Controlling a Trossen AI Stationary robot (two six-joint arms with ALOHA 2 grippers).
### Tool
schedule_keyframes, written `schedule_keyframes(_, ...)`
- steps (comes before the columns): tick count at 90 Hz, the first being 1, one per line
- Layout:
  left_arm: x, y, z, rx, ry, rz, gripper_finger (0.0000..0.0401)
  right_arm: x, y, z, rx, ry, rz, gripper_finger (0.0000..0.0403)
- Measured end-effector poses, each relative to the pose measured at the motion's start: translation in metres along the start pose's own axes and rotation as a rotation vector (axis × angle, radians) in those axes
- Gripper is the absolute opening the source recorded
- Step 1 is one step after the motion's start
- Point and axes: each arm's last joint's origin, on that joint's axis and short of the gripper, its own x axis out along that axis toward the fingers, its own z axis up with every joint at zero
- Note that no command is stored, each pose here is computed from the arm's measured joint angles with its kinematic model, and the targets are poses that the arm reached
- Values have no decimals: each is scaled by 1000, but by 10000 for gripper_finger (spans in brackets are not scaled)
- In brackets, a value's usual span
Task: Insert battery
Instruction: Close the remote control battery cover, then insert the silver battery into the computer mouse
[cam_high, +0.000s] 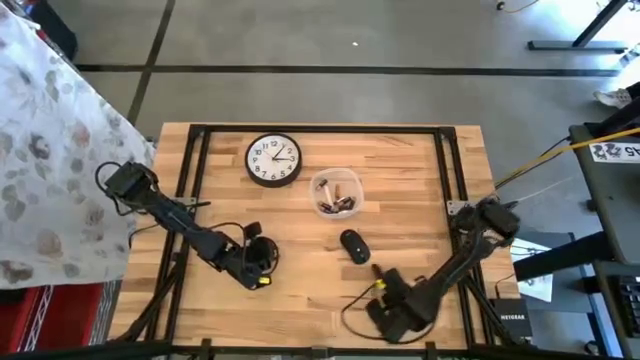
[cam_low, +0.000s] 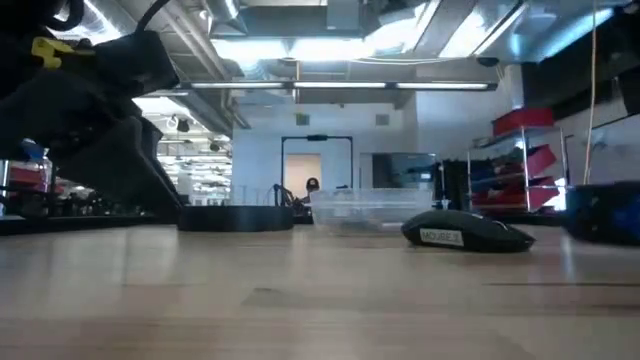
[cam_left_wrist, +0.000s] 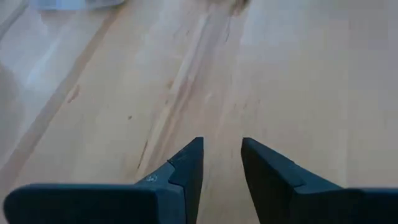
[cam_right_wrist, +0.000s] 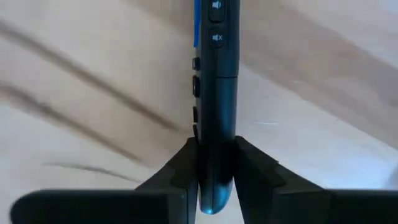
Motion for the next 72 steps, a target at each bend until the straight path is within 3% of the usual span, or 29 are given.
schedule_keyframes(9, 0, -1, 1, 6, -13, -9, 95, 7, -27, 8, 79, -50, 42, 60)
schedule_keyframes(31, 0, -1, 2, 3, -18, -12, 95, 32, -67, 44, 228, -172, 274, 60)
schedule_keyframes(48, 0, -2, 2, -2, -13, -19, 95, 38, -83, 76, 283, -281, 234, 66)
schedule_keyframes(57, 0, -2, 2, -16, -11, -21, 95, 35, -84, 90, 260, -307, 203, 98)
schedule_keyframes(72, 0, -2, 2, -22, -11, -21, 95, 36, -85, 107, 213, -282, 118, 199)
